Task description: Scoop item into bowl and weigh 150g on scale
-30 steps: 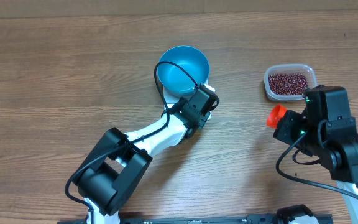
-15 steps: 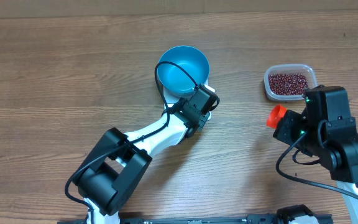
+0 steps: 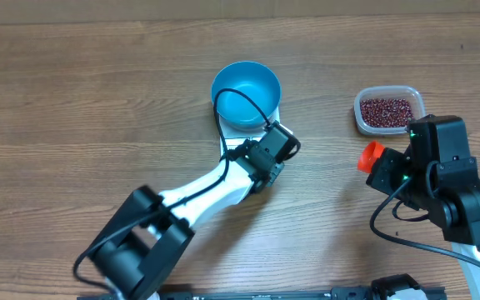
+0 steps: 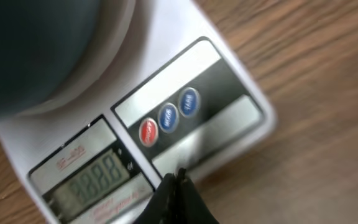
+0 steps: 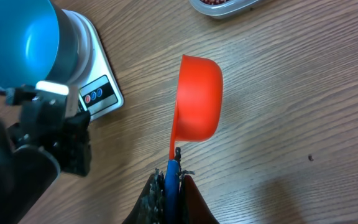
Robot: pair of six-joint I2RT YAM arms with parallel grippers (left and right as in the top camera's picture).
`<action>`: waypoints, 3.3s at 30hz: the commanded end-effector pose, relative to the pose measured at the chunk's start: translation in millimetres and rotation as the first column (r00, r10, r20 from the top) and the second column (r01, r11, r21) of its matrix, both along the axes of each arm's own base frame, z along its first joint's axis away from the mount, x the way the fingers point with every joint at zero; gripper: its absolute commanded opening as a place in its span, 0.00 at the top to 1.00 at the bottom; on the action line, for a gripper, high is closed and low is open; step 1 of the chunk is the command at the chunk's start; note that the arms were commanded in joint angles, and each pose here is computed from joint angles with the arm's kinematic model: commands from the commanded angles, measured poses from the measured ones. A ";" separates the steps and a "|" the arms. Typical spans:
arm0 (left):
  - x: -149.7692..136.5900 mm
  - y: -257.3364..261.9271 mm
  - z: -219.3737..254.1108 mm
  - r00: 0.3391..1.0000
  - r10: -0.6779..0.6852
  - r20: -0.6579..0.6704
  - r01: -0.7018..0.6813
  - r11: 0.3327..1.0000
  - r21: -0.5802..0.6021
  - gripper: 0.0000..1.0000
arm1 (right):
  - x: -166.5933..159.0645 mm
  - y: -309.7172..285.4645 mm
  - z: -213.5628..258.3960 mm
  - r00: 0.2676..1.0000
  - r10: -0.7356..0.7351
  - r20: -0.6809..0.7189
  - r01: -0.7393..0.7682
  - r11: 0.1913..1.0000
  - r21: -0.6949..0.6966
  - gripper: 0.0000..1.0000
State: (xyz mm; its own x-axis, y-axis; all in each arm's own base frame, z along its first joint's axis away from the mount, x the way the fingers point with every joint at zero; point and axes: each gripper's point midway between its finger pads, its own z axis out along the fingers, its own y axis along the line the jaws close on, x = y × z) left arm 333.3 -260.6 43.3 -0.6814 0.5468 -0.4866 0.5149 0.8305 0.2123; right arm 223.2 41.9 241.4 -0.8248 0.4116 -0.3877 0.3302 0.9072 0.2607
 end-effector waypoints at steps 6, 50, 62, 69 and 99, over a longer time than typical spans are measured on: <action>-19.6 12.5 62.0 0.998 0.059 0.030 -0.057 0.995 -0.077 0.01 | 0.4 -1.2 9.3 1.000 0.000 0.026 0.000 1.000 -0.008 0.96; -76.1 122.6 206.4 0.965 0.216 0.151 -0.163 0.939 -0.302 0.00 | -8.4 -2.9 4.6 1.000 0.001 -0.014 -0.001 1.000 -0.016 0.96; -70.5 135.4 203.6 0.965 0.224 0.133 -0.177 0.938 -0.297 0.01 | -8.3 3.0 5.3 1.000 0.019 -0.013 -0.019 1.000 0.013 0.96; -69.5 136.4 202.6 0.976 0.185 0.119 -0.142 0.942 -0.305 0.01 | -8.9 2.8 4.9 1.000 0.019 -0.016 -0.019 1.000 0.012 0.96; -34.8 106.2 194.0 0.980 0.166 0.112 -0.113 0.921 -0.373 0.00 | -10.9 1.3 3.8 0.999 0.032 -0.024 -0.032 0.999 -0.004 0.96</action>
State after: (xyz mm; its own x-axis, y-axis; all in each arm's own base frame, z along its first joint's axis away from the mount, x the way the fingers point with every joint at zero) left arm 294.8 -147.7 229.2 -0.6719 0.2364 -0.7019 0.3556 0.9343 -0.0258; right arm 210.7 42.2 235.4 -0.8508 0.3999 -0.3409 0.3318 0.9119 0.2416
